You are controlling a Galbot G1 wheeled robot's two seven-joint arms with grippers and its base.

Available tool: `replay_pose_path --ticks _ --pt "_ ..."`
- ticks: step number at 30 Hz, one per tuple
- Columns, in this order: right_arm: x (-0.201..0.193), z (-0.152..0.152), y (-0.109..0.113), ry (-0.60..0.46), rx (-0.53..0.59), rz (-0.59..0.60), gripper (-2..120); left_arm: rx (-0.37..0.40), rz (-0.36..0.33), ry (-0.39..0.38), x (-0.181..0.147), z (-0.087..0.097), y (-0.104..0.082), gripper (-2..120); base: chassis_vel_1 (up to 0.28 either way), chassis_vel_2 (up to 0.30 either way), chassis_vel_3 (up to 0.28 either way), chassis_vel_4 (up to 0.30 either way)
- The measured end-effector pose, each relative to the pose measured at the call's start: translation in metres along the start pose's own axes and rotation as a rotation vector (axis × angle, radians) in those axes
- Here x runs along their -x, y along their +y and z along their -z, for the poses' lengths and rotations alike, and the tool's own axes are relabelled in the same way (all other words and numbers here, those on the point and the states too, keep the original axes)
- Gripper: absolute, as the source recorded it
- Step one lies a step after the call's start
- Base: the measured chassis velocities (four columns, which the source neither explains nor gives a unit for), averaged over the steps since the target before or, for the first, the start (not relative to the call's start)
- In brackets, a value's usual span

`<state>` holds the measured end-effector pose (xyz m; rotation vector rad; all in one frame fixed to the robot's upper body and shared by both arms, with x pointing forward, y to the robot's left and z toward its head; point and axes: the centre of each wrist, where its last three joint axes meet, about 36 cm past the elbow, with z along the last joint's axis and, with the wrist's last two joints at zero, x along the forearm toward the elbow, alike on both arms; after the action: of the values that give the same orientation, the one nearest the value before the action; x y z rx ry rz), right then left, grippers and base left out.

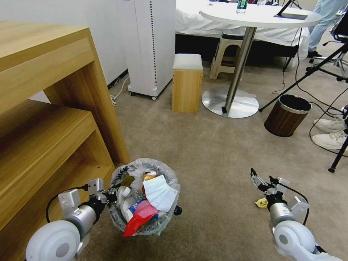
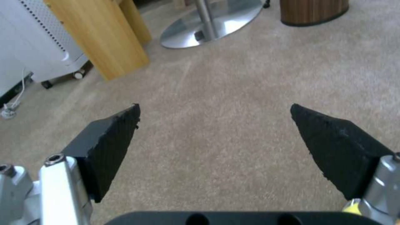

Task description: Pick up the trash bin and place the garbage on the floor into it.

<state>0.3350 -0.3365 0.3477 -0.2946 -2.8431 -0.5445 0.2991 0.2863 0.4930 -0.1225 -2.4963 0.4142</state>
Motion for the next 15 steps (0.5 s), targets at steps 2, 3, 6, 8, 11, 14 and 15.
replay_pose_path --ticks 2,3,6,8,11,14,15 --pt "0.0 -0.004 0.0 0.002 0.013 -0.017 93 0.001 0.002 0.001 0.0 0.002 0.001 0 0.0 0.0 0.0 0.0" --pt "0.0 -0.004 0.0 0.002 0.013 -0.017 93 0.001 0.002 0.001 0.0 0.002 0.001 0 0.0 0.0 0.0 0.0" --pt "-0.003 -0.007 -0.003 0.006 0.023 -0.04 93 0.001 0.006 0.002 -0.001 0.002 0.002 0 0.0 0.0 0.0 0.0" --pt "-0.005 -0.015 -0.011 0.014 0.032 -0.088 93 0.0 0.006 0.01 -0.001 0.0 0.001 0 0.0 0.0 0.0 0.0" --pt "-0.005 -0.02 -0.015 0.017 0.052 -0.126 93 -0.008 0.005 0.012 0.0 -0.003 0.0 0 0.0 0.0 0.0 0.0" --pt "0.0 -0.032 -0.021 0.026 0.066 -0.162 92 -0.01 0.008 0.014 0.002 -0.004 0.002 0 0.0 0.0 0.0 0.0" --pt "0.0 -0.032 -0.021 0.026 0.066 -0.162 92 -0.01 0.008 0.014 0.002 -0.004 0.002 0 0.0 0.0 0.0 0.0"
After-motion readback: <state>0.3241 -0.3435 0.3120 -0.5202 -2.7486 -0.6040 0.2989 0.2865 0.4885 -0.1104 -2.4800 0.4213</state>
